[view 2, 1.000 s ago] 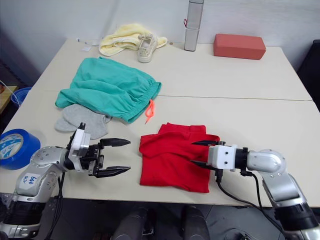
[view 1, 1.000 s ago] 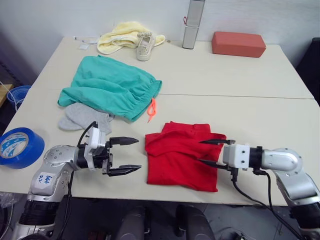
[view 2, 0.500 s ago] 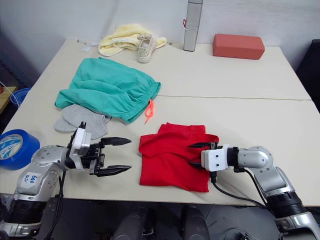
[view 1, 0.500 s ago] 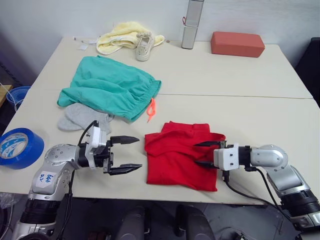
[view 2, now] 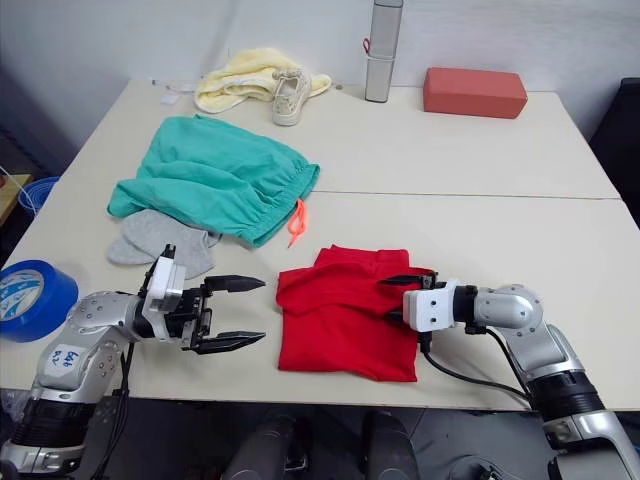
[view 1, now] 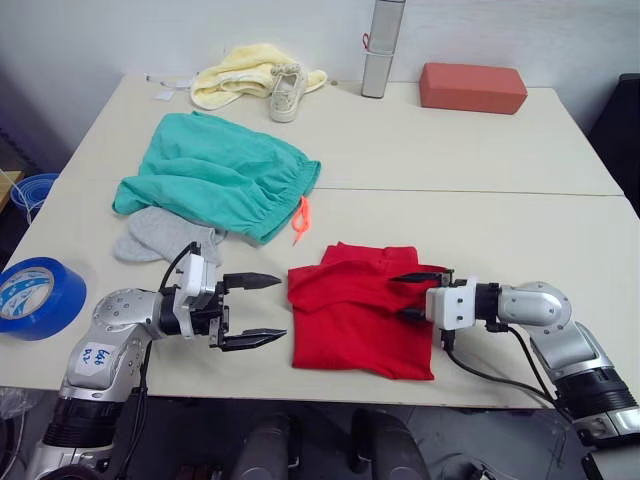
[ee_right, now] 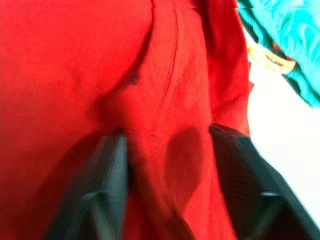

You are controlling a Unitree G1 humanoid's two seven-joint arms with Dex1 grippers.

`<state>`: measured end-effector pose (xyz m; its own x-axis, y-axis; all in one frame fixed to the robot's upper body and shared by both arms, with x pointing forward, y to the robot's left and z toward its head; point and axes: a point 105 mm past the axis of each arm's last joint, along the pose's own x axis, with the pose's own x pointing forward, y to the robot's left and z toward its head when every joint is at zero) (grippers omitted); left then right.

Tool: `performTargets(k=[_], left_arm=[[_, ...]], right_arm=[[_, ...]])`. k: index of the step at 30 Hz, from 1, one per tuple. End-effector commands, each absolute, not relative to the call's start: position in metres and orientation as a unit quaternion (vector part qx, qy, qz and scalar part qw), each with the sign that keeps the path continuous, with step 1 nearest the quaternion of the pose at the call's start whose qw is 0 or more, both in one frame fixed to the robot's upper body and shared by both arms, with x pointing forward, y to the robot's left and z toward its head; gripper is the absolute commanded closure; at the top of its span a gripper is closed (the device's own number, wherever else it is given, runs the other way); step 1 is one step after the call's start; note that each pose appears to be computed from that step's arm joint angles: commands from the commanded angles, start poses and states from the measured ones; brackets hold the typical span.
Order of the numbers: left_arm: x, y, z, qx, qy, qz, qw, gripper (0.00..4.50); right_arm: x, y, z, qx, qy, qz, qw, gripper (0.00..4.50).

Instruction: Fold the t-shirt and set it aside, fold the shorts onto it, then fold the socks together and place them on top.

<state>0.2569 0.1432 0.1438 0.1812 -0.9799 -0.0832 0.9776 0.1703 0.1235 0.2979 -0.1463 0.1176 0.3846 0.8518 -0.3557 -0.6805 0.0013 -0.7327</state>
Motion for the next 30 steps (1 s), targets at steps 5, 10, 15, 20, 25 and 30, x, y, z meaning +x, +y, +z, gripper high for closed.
performTargets(k=[5,10,15,20,25,30], left_arm=[[0.258,0.141,0.151,0.086,-0.024,-0.640,0.763,0.00],[0.259,0.141,0.152,0.087,-0.023,-0.640,0.763,0.00],[0.259,0.141,0.152,0.088,-0.022,-0.639,0.764,0.00],[0.260,0.142,0.152,0.089,-0.021,-0.638,0.765,0.00],[0.261,0.141,0.152,0.088,-0.022,-0.638,0.765,0.00],[0.261,0.141,0.152,0.088,-0.023,-0.637,0.765,0.00]], right_arm=[[0.293,-0.134,0.134,-0.391,-0.139,0.567,0.712,4.48],[0.309,-0.138,0.147,-0.332,-0.138,0.531,0.767,4.48],[0.326,-0.145,0.157,-0.269,-0.119,0.491,0.820,4.48],[0.341,-0.159,0.155,-0.249,-0.087,0.450,0.853,4.48],[0.353,-0.169,0.154,-0.220,-0.070,0.418,0.879,4.48],[0.362,-0.171,0.159,-0.186,-0.073,0.396,0.896,4.48]])
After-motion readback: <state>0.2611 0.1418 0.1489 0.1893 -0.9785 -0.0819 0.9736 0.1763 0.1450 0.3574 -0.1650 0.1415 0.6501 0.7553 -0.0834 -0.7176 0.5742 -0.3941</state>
